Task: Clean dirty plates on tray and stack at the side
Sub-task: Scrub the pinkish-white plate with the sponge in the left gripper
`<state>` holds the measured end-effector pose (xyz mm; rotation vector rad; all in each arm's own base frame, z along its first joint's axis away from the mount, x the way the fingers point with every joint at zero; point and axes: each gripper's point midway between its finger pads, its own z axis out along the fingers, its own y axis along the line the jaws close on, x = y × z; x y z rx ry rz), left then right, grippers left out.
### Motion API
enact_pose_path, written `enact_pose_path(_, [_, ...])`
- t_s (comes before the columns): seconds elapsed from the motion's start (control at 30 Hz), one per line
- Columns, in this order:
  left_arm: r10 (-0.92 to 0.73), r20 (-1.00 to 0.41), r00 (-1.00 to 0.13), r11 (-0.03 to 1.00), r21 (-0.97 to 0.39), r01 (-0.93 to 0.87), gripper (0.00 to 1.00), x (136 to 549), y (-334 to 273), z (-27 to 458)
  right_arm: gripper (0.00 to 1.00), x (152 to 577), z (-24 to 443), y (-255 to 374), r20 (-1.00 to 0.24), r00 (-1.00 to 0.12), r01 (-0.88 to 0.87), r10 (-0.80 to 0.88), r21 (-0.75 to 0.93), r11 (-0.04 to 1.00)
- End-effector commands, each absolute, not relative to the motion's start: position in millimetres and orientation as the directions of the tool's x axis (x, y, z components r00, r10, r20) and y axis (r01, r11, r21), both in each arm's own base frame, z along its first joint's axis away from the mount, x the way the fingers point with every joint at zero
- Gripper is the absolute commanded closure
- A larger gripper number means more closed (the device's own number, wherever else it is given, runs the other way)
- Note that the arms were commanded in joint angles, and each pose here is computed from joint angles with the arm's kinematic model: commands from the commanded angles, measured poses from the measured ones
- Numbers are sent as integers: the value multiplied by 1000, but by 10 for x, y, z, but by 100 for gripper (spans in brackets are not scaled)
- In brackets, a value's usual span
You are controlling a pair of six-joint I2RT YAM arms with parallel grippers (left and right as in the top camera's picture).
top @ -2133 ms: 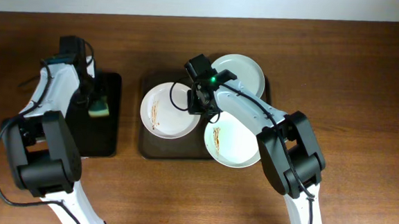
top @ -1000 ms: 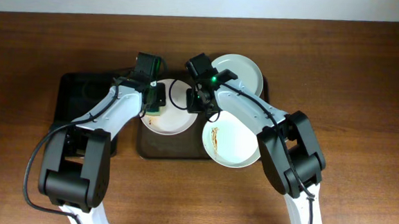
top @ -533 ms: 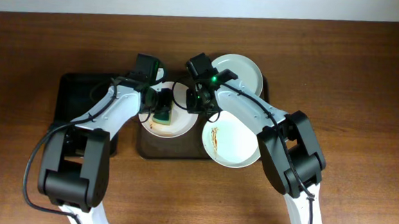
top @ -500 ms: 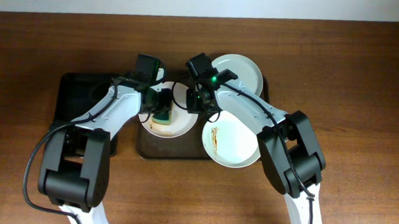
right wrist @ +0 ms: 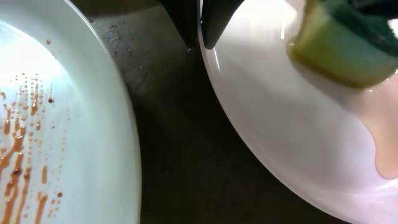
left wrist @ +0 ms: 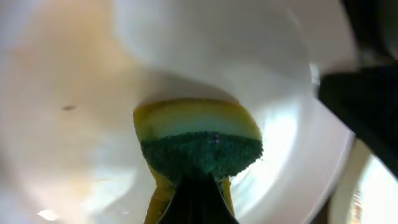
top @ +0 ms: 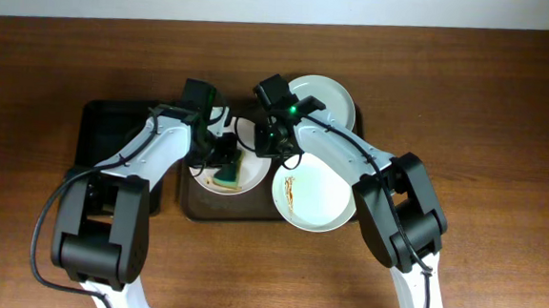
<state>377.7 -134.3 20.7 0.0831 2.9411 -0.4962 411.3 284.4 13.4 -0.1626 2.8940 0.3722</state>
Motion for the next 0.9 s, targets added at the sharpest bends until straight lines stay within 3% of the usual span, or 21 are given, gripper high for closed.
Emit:
enact_pose_path(0.0, [18, -205, -979, 980, -189, 58, 99, 3892, -1153, 55, 96, 4137, 109, 2859, -232, -970, -130, -75, 233, 964])
enact_pose_path(0.07, [-39, -307, -951, 999, 13, -46, 99, 4117, -778, 82, 96, 4136, 107, 2858, -231, -970, -130, -75, 232, 964])
enact_pose_path(0.13, [-56, -397, -916, 986, 122, -113, 99, 4293, -564, 168, 96, 4135, 108, 2860, -231, -970, -131, -76, 232, 964])
enact_pose_path(0.27, [-61, -502, -863, 956, 219, -195, 99, 4485, -351, 316, 96, 4135, 107, 2857, -231, -970, -130, -76, 232, 964])
enact_pose_path(0.37, [-65, -406, -911, 967, 199, -158, 99, 4271, -414, 195, 96, 4136, 108, 2858, -232, -970, -130, -75, 232, 964])
enact_pose_path(0.5, [-62, -147, -987, 996, -71, -51, 99, 3752, -915, -2, 96, 4134, 108, 2859, -231, -970, -130, -76, 232, 964])
enact_pose_path(0.57, [-17, -98, -995, 974, -226, 6, 99, 3655, -1193, 27, 96, 4133, 107, 2859, -231, -970, -130, -76, 232, 964])
enact_pose_path(0.7, [-20, -232, -972, 961, -274, 46, 99, 3981, -1302, 112, 96, 4136, 108, 2861, -232, -970, -131, -76, 233, 964])
enact_pose_path(0.87, [-98, -430, -898, 995, -30, -94, 99, 4420, -823, 200, 96, 4138, 108, 2859, -232, -970, -131, -76, 232, 964])
